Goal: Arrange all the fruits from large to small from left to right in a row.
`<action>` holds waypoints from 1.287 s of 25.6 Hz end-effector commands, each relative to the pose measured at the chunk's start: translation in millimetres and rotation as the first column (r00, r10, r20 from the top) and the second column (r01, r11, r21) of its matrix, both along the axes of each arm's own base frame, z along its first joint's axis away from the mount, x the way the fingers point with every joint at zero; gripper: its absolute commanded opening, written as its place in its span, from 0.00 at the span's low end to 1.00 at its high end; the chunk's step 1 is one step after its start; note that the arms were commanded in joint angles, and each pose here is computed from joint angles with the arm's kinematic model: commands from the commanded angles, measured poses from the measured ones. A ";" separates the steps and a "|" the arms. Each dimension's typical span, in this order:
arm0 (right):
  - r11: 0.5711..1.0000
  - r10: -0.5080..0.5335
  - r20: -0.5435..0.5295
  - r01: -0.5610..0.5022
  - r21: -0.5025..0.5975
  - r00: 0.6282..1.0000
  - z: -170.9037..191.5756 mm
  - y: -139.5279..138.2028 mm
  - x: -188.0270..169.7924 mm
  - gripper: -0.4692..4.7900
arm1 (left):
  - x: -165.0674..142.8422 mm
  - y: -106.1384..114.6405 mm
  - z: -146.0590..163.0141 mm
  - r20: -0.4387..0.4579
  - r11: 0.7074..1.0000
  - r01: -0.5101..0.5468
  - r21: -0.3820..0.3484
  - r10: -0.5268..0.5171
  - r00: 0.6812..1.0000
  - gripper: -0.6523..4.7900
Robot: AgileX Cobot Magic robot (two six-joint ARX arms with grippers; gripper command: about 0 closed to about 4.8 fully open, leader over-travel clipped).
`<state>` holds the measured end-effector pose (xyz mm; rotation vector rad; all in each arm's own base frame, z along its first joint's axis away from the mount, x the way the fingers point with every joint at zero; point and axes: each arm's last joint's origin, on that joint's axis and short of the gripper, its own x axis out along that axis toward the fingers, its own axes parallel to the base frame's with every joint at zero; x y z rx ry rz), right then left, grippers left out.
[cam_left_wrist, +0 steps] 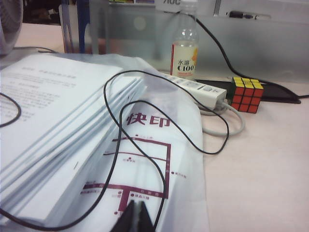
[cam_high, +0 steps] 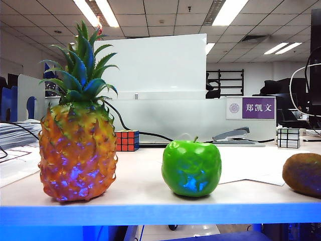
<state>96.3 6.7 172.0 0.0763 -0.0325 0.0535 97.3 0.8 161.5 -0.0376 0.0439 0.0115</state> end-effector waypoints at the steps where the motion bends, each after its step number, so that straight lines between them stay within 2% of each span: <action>1: 1.000 0.001 0.016 -0.001 0.005 1.000 2.6 0.0 -0.5 0.09 | 0.0 0.1 2.6 0.026 1.000 0.002 0.004 -0.002 1.000 0.11; 13: 1.000 0.001 0.016 -0.001 0.005 1.000 2.6 0.0 -0.5 0.09 | 0.0 0.0 4.6 0.047 1.000 0.006 0.006 -0.006 0.999 0.11; 16: 1.000 0.001 0.016 -0.001 0.005 1.000 2.6 0.0 -0.5 0.09 | 0.0 -0.1 4.6 0.047 1.000 0.008 0.021 -0.009 0.999 0.11; 21: 1.000 0.001 0.016 -0.001 0.005 1.000 2.6 0.0 -0.5 0.09 | -0.1 -2.1 4.9 0.050 0.995 0.077 0.063 -0.080 0.996 0.11; 33: 1.000 0.001 0.016 -0.001 0.005 1.000 2.6 0.0 -0.5 0.09 | -0.1 -2.1 6.0 0.061 0.995 0.075 0.066 -0.079 0.995 0.11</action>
